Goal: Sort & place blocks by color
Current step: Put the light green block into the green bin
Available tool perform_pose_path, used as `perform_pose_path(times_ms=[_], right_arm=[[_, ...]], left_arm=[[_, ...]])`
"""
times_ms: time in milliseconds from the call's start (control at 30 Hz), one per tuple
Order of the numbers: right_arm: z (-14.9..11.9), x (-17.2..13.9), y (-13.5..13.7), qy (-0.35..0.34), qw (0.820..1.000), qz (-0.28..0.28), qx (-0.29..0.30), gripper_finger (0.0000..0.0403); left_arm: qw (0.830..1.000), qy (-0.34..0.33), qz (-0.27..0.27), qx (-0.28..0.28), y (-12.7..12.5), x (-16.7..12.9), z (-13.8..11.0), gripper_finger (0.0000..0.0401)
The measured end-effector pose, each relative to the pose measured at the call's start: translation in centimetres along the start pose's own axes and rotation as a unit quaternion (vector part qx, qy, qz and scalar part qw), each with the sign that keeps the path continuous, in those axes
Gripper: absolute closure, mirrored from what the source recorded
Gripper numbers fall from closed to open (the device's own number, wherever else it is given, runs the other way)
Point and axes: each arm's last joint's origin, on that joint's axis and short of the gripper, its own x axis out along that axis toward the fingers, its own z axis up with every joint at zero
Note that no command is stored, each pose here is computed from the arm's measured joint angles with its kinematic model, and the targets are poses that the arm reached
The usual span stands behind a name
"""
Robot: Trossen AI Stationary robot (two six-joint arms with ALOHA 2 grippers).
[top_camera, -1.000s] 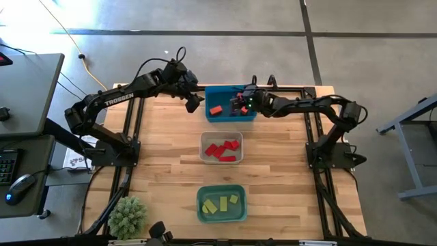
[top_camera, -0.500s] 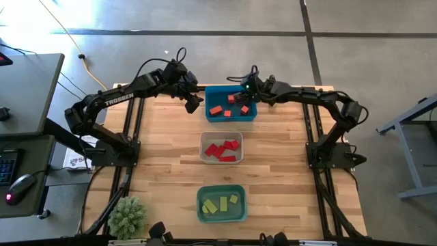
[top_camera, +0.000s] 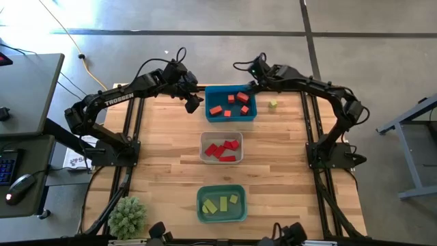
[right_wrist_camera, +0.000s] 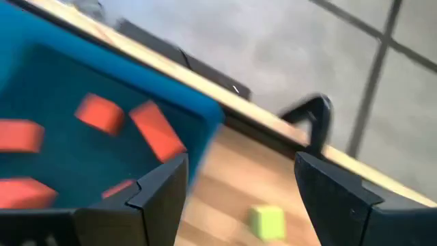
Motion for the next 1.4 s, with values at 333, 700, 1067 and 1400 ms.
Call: perform_pose_path(times_ms=[333,700,1067,1400], right_arm=[[-0.9,1.1,-4.0,0.106,0.993,-0.038,-0.027,0.0148],[-0.7,2.7,-8.9,0.157,0.987,0.031,0.034,0.0148],[-3.5,6.0,-9.5,0.184,0.98,0.062,0.044,0.0148],[-5.8,8.5,-8.5,0.159,0.982,0.09,0.047,0.0148]], left_arm=[[1.0,-0.001,0.0,0.0,0.0,0.0,0.0,0.0162],[1.0,-0.001,0.0,-0.001,0.0,0.0,0.0,0.0162],[1.0,-0.013,0.001,0.001,0.0,0.0,0.3,0.0162],[0.999,-0.052,0.003,0.01,0.1,0.0,1.0,0.0162]])
